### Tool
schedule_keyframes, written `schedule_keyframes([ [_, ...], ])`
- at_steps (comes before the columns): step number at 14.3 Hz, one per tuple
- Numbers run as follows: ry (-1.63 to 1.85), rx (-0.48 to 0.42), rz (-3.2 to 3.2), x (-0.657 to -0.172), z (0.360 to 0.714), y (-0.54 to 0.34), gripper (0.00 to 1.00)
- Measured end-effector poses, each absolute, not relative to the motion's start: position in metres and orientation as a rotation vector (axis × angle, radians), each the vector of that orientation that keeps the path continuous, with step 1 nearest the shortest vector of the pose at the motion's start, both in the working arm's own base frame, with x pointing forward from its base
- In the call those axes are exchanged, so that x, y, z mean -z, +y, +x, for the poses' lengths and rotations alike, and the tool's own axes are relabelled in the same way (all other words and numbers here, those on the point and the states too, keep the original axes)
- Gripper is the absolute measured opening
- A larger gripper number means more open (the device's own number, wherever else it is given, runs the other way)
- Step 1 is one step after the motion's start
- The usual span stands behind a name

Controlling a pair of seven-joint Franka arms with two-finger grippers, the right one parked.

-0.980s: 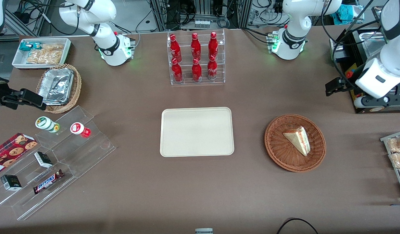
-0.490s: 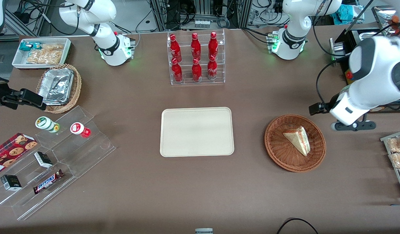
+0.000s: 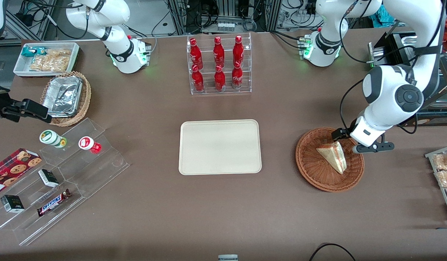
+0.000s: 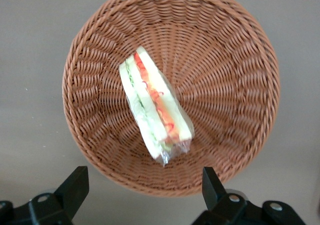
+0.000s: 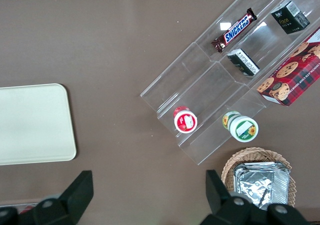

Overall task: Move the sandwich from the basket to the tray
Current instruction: 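Lower the left gripper and close it on the wrapped sandwich, lifting it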

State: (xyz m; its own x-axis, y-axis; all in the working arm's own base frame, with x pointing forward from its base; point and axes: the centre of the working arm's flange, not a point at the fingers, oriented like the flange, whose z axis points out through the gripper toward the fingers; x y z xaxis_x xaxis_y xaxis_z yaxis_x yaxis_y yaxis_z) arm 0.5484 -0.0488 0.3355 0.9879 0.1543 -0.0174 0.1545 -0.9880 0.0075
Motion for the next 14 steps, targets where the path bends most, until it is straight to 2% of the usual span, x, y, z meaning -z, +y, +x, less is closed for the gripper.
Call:
schedule_keyframes([
  [9, 1.123, -0.038, 2.897, -0.289, 0.558, -0.057, 1.0],
  [14, 1.258, -0.051, 2.823, -0.255, 0.56, -0.079, 0.99],
])
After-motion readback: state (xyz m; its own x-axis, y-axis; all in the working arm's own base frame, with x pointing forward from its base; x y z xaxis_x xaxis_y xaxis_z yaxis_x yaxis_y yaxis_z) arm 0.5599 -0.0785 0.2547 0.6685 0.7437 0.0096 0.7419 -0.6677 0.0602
